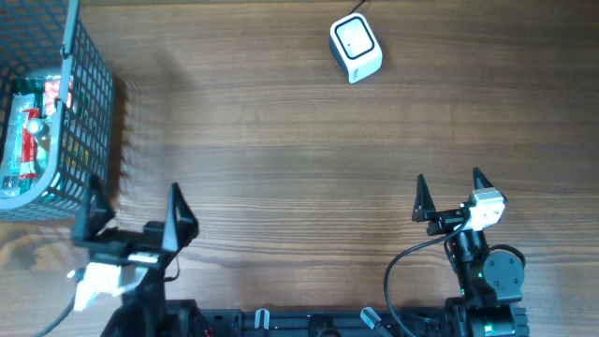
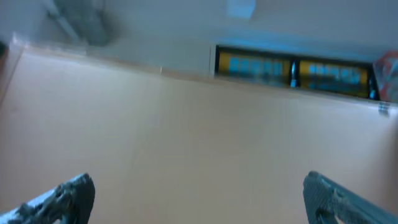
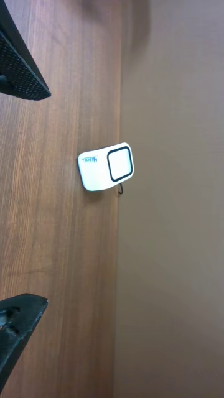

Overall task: Scan the item barcode
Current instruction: 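Move the left gripper into the basket toward the oil bottle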

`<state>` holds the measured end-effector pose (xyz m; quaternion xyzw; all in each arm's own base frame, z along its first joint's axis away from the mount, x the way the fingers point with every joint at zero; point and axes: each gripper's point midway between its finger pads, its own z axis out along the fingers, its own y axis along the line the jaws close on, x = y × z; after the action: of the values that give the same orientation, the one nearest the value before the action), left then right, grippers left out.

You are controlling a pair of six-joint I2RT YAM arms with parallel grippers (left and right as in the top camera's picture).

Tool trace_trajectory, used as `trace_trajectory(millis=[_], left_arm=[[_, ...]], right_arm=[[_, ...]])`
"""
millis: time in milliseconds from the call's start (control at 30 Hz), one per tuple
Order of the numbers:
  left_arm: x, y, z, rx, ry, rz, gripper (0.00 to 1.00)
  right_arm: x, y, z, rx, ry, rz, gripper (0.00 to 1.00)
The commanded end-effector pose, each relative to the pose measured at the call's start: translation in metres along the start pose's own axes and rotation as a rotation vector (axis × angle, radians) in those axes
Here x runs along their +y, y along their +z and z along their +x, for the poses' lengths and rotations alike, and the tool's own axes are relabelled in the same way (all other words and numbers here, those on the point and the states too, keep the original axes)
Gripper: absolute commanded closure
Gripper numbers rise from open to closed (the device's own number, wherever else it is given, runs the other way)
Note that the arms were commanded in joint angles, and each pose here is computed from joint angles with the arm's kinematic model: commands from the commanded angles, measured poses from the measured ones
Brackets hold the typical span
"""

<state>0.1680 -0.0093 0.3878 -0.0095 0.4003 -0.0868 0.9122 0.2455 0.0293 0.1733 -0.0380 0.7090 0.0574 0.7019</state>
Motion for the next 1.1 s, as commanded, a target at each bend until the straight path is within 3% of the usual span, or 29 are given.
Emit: trace_trajectory(millis=[0,133,267,500,667,800,867,967,1067], left_arm=[[-0.014,0.026,-0.085,-0.071,0.044,0.017,0.00],[-0.022,0.070,-0.146,0.070,0.067,-0.001,0.00],[-0.023,0.104,-0.155,0.301,0.058,-0.025,0.00],[-0.013,0.142,-0.120,0.673,0.153,-0.041,0.00],[-0.006,0.167,-0.078,0.757,0.149,-0.042,0.00],[-0.003,0.171,-0.067,0.780,0.154,-0.047,0.00],[0.022,0.177,-0.070,0.763,0.229,-0.176,0.05],[0.080,0.178,-0.069,0.761,0.361,-0.500,0.04],[0.117,0.174,-0.056,0.826,0.508,-0.681,0.02]], right_arm=[[0.001,0.000,-0.001,-0.004,-0.009,-0.011,0.00],[0.001,0.000,-0.001,-0.004,-0.009,-0.011,0.00],[0.001,0.000,-0.001,-0.004,-0.009,-0.011,0.00],[0.001,0.000,-0.001,-0.004,-0.009,-0.011,0.00],[0.001,0.000,-0.001,-0.004,-0.009,-0.011,0.00],[0.001,0.000,-0.001,-0.004,-0.009,-0.011,0.00],[0.001,0.000,-0.001,-0.004,-0.009,-0.011,0.00],[0.001,0.000,-0.001,-0.004,-0.009,-0.011,0.00],[0.001,0.000,-0.001,-0.004,-0.009,-0.011,0.00]])
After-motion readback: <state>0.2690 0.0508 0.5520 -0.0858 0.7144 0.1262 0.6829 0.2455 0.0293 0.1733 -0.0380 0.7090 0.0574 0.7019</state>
